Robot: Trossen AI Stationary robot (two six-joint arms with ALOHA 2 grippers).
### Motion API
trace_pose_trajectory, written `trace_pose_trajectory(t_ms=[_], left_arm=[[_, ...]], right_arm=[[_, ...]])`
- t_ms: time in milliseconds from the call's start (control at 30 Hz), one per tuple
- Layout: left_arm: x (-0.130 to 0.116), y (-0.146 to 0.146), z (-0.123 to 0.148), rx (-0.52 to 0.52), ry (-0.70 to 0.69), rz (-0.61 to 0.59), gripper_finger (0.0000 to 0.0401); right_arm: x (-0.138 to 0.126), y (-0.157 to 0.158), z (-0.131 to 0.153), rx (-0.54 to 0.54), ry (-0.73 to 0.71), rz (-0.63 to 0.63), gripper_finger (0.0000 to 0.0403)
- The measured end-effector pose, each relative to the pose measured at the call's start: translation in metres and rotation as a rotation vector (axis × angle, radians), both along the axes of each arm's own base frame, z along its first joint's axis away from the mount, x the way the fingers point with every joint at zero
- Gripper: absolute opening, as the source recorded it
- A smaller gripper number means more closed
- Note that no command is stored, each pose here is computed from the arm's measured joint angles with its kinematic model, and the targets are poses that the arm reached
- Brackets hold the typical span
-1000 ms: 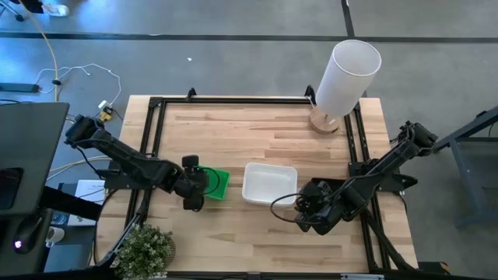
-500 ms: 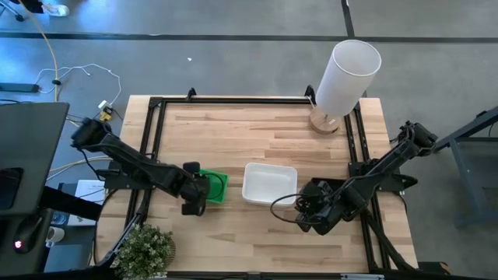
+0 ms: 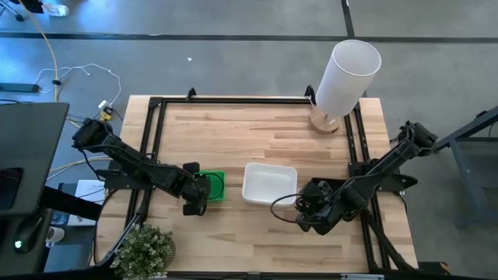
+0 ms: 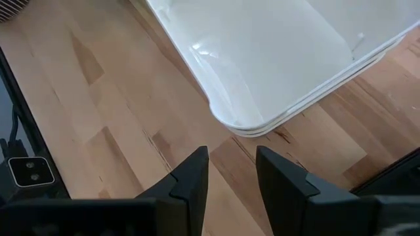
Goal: Stack baskets by color
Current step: Return to Home Position
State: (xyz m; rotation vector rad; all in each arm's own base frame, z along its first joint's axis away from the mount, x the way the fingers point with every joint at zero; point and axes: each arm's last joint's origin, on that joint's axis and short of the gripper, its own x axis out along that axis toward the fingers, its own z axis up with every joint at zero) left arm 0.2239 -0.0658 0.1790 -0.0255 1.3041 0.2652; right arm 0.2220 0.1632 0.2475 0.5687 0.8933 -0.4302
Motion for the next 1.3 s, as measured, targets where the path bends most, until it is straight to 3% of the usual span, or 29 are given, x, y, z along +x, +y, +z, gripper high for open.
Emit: trace_pose_trajectory(t_ms=[233, 367, 733, 967, 1100, 1300], left_arm=[[0.0, 0.001, 0.002, 0.024, -0.011, -0.016, 0.0177], [-0.001, 0.001, 0.01, 0.029, -0.028, -0.065, 0.0177], [0.005, 0.01, 0.09, 0.048, -0.295, -0.254, 0.0177], [-0.026, 0.032, 0.13, 0.057, -0.499, -0.224, 0.0177], [-0.052, 0.04, 0.131, 0.04, -0.62, -0.185, 0.0177], [-0.086, 0.046, 0.115, -0.034, -0.761, -0.151, 0.0177]], right_arm=[[0.0, -0.001, 0.0, -0.015, -0.006, -0.004, 0.0116], [0.0, -0.002, 0.001, -0.084, -0.017, 0.04, 0.0116], [0.018, -0.041, 0.012, -0.343, 0.008, 0.195, 0.0116], [0.009, -0.073, 0.046, -0.396, -0.088, 0.252, 0.0116], [-0.006, -0.08, 0.057, -0.459, -0.151, 0.276, 0.0116], [-0.037, -0.091, 0.038, -0.447, -0.254, 0.262, 0.0116]])
